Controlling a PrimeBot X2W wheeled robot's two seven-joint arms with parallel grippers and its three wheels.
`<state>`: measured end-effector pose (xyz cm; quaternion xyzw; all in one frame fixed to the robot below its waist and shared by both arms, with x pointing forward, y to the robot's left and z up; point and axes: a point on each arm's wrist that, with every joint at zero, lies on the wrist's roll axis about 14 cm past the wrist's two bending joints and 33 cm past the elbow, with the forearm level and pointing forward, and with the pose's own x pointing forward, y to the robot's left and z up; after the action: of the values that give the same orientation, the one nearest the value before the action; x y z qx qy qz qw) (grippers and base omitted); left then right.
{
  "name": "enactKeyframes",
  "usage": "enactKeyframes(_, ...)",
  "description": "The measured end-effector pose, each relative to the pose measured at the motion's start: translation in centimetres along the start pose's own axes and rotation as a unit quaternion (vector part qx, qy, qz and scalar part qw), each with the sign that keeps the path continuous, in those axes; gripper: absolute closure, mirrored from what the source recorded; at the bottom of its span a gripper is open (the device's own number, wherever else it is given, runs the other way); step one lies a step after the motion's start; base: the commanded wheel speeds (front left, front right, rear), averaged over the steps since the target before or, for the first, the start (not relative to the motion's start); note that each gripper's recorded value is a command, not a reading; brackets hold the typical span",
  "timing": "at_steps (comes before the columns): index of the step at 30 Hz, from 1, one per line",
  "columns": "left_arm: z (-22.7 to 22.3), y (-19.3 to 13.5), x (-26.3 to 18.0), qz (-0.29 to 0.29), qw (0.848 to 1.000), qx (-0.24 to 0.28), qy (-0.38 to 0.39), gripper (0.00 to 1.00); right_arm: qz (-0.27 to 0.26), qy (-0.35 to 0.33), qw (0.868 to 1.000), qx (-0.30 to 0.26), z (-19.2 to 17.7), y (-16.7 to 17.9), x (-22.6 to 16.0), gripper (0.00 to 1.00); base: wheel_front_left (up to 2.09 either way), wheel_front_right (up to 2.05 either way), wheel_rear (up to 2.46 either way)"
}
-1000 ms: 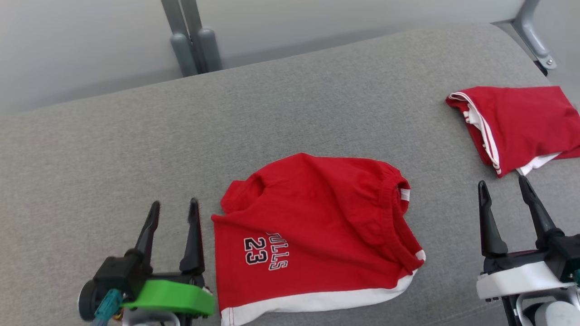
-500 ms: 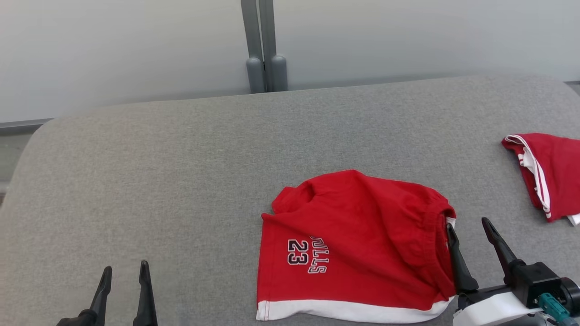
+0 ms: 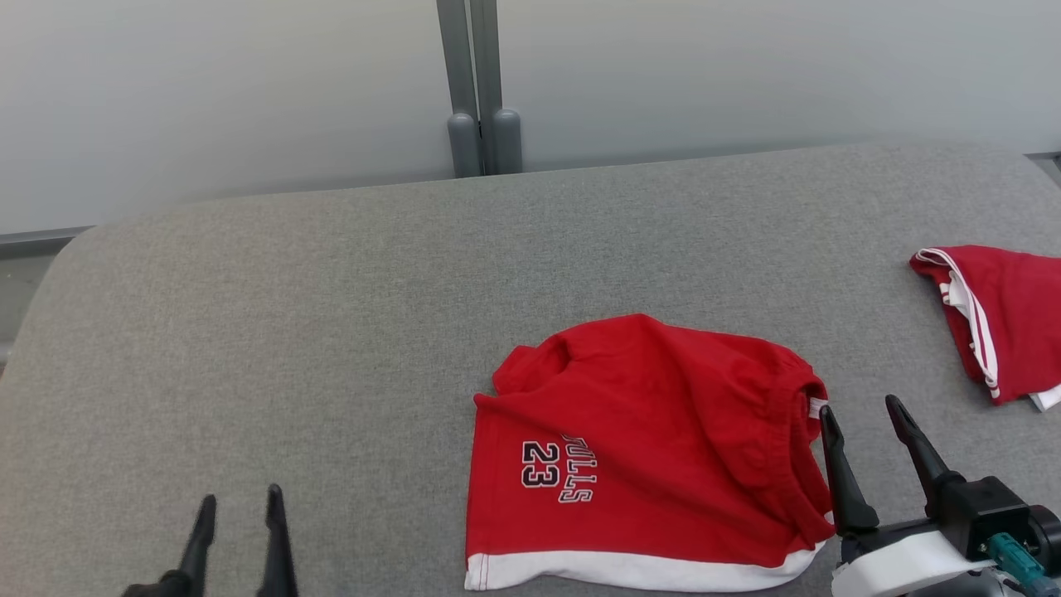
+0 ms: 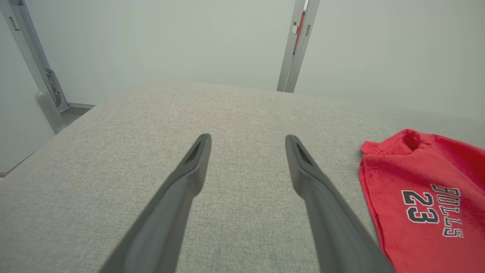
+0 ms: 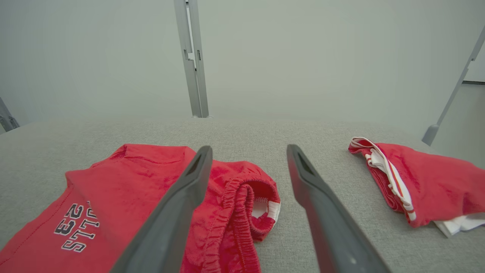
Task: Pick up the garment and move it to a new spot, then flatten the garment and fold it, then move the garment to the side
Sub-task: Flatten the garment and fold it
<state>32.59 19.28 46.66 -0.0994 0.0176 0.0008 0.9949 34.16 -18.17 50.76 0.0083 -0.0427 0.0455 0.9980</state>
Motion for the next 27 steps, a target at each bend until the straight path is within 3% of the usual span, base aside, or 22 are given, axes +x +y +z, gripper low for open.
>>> enactKeyframes(5,-4.1,-6.3,-0.9,-0.092,0.992,-0.048,0.069,0.0,0.049,0.074,0.995,-0.043,-3.9,-0.1,-1.7,0.0,0.0,0.0,0.0)
enactKeyframes(11,-6.5,-9.2,-0.7,-0.162,0.978,-0.043,0.128,0.0,0.083,0.16,0.981,-0.072,-8.2,-1.5,-4.1,0.0,0.0,0.0,0.0)
enactKeyframes(17,-9.5,-10.7,-1.8,-0.195,0.957,-0.051,0.208,0.0,0.105,0.234,0.965,-0.053,-11.6,-0.8,-5.8,0.0,0.0,0.0,0.0)
enactKeyframes(27,-12.0,-12.0,-3.3,-0.228,0.925,-0.066,0.297,0.0,0.132,0.248,0.958,-0.049,-12.6,0.4,-3.3,0.0,0.0,0.0,0.0)
